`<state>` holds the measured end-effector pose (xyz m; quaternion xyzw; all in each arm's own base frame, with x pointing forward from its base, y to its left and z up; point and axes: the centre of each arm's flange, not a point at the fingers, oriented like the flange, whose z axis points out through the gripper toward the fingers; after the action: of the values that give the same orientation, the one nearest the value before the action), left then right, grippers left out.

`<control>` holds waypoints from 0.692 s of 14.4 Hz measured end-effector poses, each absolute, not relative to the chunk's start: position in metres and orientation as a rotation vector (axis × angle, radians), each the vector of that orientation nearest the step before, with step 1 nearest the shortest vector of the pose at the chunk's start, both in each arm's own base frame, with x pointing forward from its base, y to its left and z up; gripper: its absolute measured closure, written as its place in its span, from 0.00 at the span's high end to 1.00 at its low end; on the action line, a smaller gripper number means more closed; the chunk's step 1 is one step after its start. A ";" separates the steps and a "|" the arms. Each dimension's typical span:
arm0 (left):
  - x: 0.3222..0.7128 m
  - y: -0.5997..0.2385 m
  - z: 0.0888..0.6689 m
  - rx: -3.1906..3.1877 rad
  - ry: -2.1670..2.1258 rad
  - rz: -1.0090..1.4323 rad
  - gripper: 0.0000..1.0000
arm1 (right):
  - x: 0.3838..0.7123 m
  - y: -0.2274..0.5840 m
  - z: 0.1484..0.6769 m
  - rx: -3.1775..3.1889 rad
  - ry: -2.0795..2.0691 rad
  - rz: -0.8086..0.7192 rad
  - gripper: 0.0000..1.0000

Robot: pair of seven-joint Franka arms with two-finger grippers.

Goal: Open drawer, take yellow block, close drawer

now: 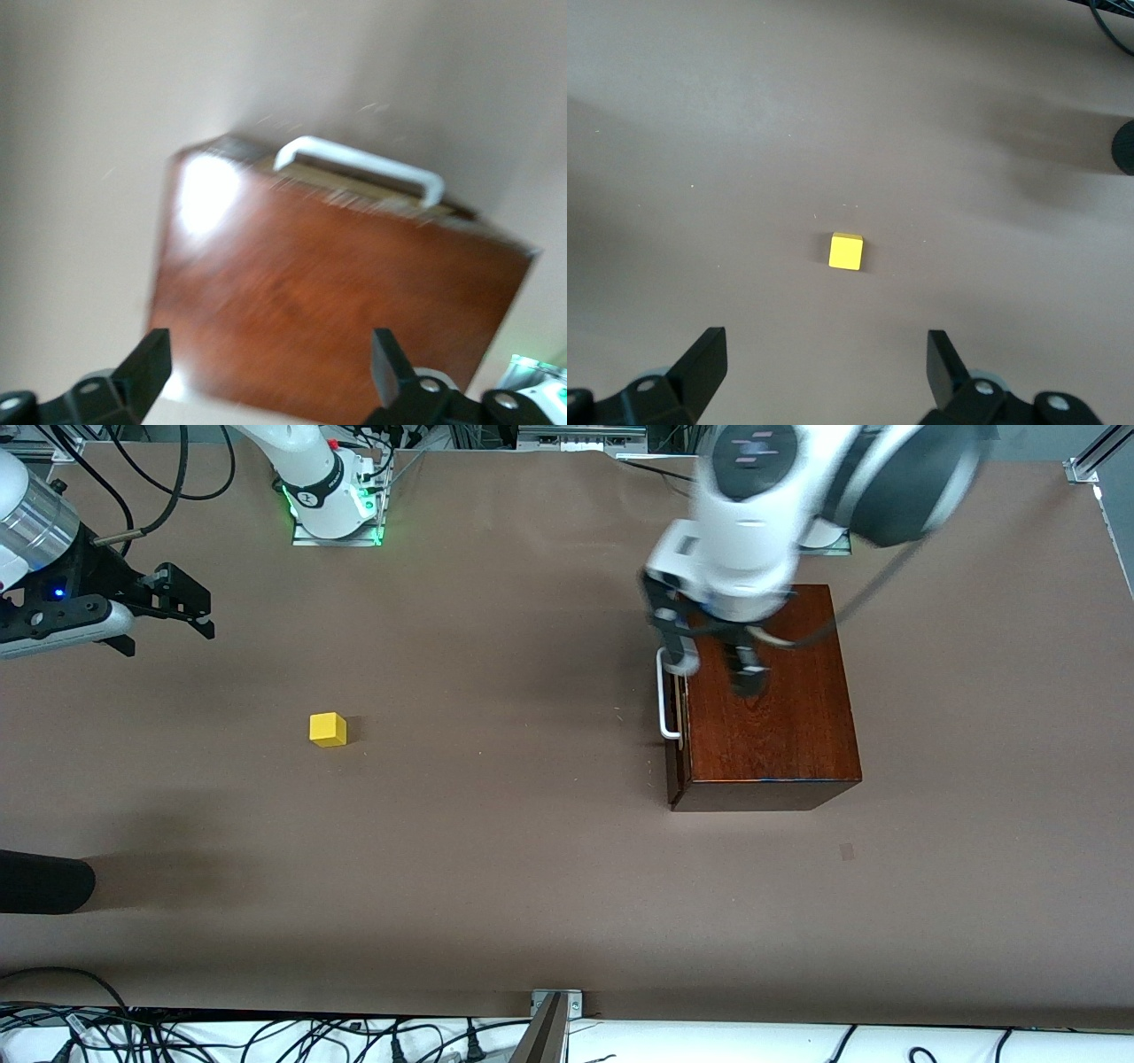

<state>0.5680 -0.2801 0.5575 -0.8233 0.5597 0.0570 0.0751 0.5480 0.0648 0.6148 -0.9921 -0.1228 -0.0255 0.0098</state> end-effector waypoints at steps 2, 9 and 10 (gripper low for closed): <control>0.602 -0.206 0.579 -2.578 1.486 0.118 1.00 | 0.548 0.065 0.615 -3.097 -0.384 -0.074 1.00; 0.591 -0.135 0.620 -2.993 0.605 0.013 1.00 | 0.547 0.065 0.615 -3.097 -0.384 -0.072 1.00; 0.581 -0.127 0.626 -3.006 0.514 0.011 1.00 | 0.547 0.065 0.614 -3.097 -0.384 -0.071 1.00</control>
<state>0.5815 -0.1275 0.6257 -0.9846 0.1683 0.0035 0.0462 0.5474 0.0647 0.6145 -0.9921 -0.1229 -0.0228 0.0098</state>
